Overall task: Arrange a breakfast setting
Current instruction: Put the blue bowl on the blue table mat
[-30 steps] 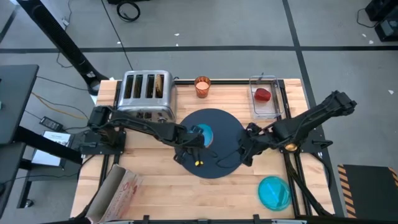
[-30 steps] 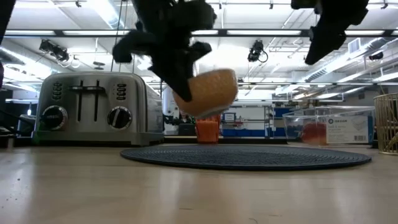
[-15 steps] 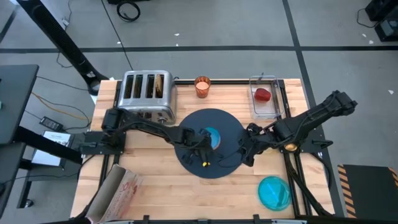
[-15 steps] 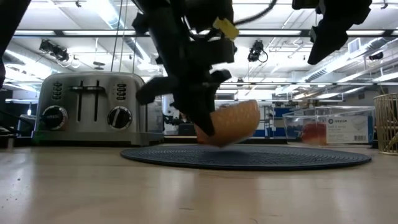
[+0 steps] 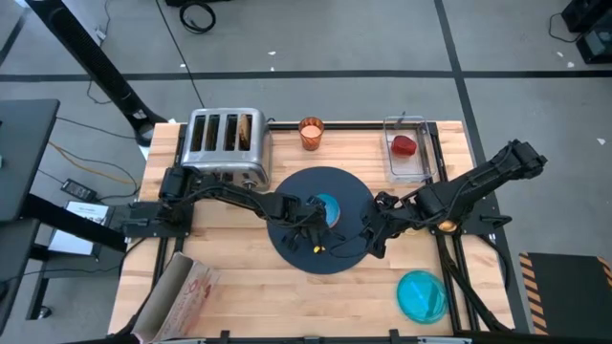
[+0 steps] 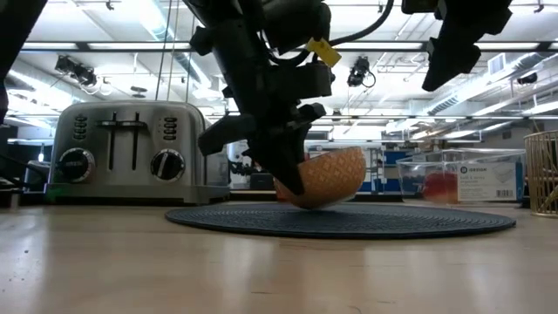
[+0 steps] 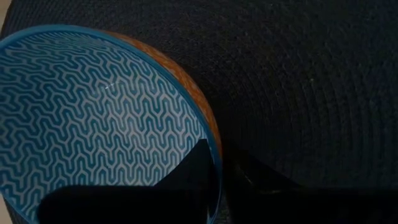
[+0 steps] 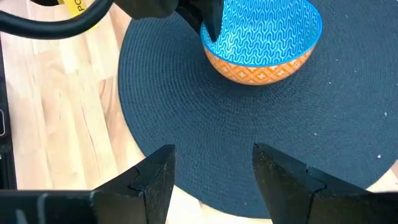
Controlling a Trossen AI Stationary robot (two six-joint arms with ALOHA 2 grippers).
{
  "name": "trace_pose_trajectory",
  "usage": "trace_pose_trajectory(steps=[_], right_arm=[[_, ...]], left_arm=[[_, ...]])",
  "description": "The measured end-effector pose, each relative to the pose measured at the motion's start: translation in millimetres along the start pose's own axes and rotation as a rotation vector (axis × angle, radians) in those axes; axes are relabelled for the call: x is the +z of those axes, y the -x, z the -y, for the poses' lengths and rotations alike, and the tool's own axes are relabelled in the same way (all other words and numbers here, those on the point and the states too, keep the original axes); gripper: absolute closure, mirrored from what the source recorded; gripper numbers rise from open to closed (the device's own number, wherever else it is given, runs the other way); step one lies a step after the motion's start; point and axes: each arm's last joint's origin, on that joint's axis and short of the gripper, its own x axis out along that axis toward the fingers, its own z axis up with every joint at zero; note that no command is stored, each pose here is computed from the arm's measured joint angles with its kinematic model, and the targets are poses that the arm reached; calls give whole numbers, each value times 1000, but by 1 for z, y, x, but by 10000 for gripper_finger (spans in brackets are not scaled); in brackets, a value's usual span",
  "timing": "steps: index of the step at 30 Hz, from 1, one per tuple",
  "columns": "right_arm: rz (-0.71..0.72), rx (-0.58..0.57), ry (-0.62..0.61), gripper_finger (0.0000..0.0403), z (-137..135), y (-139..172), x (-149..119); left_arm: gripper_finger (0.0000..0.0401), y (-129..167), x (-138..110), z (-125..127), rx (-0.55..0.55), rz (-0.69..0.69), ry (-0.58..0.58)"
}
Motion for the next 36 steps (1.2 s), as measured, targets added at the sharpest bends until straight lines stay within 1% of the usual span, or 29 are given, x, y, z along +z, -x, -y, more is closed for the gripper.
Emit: trace_pose_trajectory(steps=[11, 36], right_arm=[[15, -7, -19, 185, 3, -1, 4], [14, -6, -13, 185, 3, -1, 4]], left_arm=[[361, 0, 0, 0, 2, 0, -1], [360, 0, 0, 0, 0, 3, 1]])
